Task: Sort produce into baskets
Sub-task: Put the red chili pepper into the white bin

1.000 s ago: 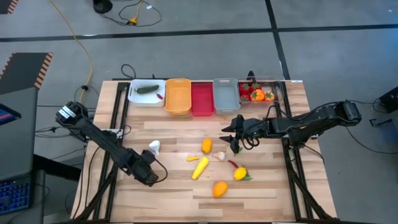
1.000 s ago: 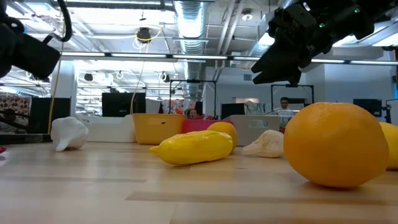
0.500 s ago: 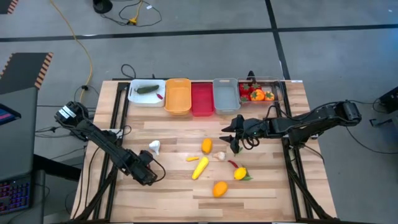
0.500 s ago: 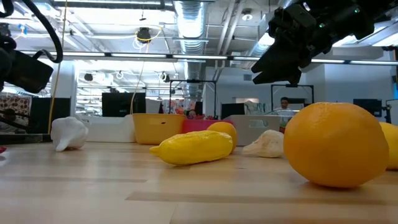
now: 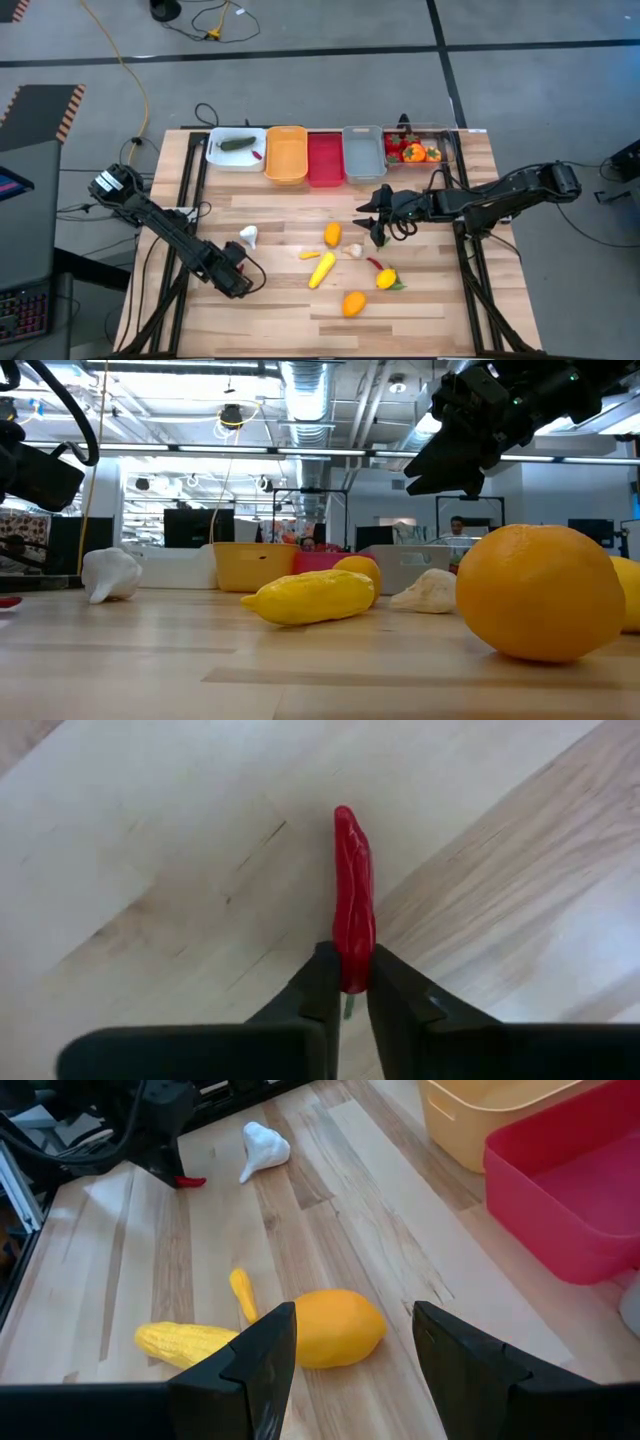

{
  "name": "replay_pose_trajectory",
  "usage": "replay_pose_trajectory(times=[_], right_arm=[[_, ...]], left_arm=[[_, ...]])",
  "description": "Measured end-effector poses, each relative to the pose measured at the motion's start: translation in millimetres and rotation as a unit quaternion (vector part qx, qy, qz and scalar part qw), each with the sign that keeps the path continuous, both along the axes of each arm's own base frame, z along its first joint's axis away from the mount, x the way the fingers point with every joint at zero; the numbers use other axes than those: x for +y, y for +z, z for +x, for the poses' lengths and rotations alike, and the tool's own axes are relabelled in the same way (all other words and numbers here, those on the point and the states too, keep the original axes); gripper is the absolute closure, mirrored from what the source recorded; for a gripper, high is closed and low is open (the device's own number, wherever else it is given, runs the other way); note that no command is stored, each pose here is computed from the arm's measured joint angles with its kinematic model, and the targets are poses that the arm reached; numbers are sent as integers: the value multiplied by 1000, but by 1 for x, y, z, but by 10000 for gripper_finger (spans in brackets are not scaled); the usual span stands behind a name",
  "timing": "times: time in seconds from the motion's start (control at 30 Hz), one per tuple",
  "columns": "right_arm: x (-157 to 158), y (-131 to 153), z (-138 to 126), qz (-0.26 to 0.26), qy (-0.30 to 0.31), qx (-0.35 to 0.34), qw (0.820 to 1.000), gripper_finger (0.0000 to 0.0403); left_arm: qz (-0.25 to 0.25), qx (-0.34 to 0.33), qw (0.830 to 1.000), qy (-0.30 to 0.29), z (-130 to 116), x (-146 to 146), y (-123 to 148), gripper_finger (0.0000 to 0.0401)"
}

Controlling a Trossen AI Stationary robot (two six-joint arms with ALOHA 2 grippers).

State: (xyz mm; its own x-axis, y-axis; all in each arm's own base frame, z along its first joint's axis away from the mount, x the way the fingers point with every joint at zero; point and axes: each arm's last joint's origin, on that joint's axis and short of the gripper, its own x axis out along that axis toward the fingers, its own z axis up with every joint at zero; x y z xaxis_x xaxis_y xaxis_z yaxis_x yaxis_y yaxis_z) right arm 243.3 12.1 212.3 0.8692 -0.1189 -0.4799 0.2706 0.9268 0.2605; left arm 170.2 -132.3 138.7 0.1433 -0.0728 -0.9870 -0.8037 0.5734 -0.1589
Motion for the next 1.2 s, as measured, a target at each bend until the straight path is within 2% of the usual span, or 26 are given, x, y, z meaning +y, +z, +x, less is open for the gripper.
replay_pose_trajectory(times=[0.13,0.33,0.53,0.73,0.93,1.07,1.2], right_arm=[[0,0,0,0,0,0,1000,175],[0,0,0,0,0,0,1000,175],[0,0,0,0,0,0,1000,175],[0,0,0,0,0,0,1000,175],[0,0,0,0,0,0,1000,175],[0,0,0,0,0,0,1000,175],[0,0,0,0,0,0,1000,175]], left_arm=[[2,-1,1000,-21,2,-2,3,390],[-12,3,998,-66,9,-6,15,390],[-12,-32,992,-120,28,-2,33,390],[2,-68,982,-174,47,15,61,390],[61,-123,973,-184,44,49,104,390],[107,-144,970,-163,29,81,126,390],[177,-132,967,-125,7,116,140,390]])
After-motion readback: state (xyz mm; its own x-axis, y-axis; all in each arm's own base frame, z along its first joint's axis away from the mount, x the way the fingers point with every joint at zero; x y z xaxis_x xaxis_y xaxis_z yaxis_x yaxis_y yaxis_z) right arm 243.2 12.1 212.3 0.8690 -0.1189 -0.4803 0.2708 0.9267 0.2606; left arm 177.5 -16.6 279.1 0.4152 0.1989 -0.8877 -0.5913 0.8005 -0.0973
